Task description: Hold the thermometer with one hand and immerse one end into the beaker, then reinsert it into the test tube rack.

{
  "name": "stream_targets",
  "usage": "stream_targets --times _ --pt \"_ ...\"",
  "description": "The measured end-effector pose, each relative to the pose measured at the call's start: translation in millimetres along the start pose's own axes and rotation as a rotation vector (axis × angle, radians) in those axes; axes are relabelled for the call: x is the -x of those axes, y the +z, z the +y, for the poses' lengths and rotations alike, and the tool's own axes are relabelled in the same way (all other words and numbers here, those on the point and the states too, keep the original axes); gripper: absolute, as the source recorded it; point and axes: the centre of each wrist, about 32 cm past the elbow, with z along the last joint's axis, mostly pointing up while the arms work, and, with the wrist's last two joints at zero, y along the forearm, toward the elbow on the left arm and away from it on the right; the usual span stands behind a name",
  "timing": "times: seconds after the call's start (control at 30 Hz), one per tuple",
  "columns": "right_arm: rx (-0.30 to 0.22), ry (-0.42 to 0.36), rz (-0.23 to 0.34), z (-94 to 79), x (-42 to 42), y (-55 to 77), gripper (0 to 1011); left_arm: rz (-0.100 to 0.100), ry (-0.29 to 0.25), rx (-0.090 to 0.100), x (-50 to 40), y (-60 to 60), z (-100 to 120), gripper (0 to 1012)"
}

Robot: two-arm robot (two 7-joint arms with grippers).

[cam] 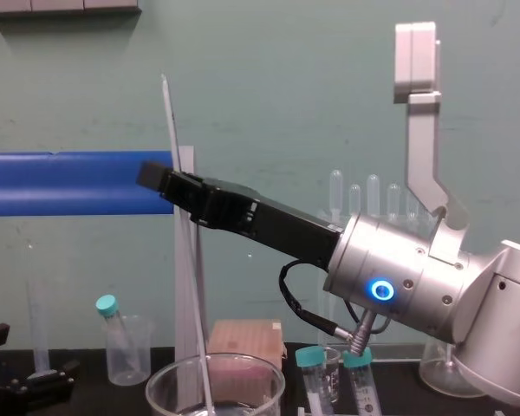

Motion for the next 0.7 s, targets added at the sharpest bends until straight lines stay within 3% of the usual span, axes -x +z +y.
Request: stream_targets --times 0.2,0.7 --pt "-0.024 0.008 -0.002 -3.4 -0.2 -3.3 55 0.000 0.000 0.000 0.0 0.0 0.0 1008" --pt "-0.023 0.001 -0.020 -5.9 1.0 -6.0 55 0.000 0.000 0.000 0.0 0.0 0.0 1008"
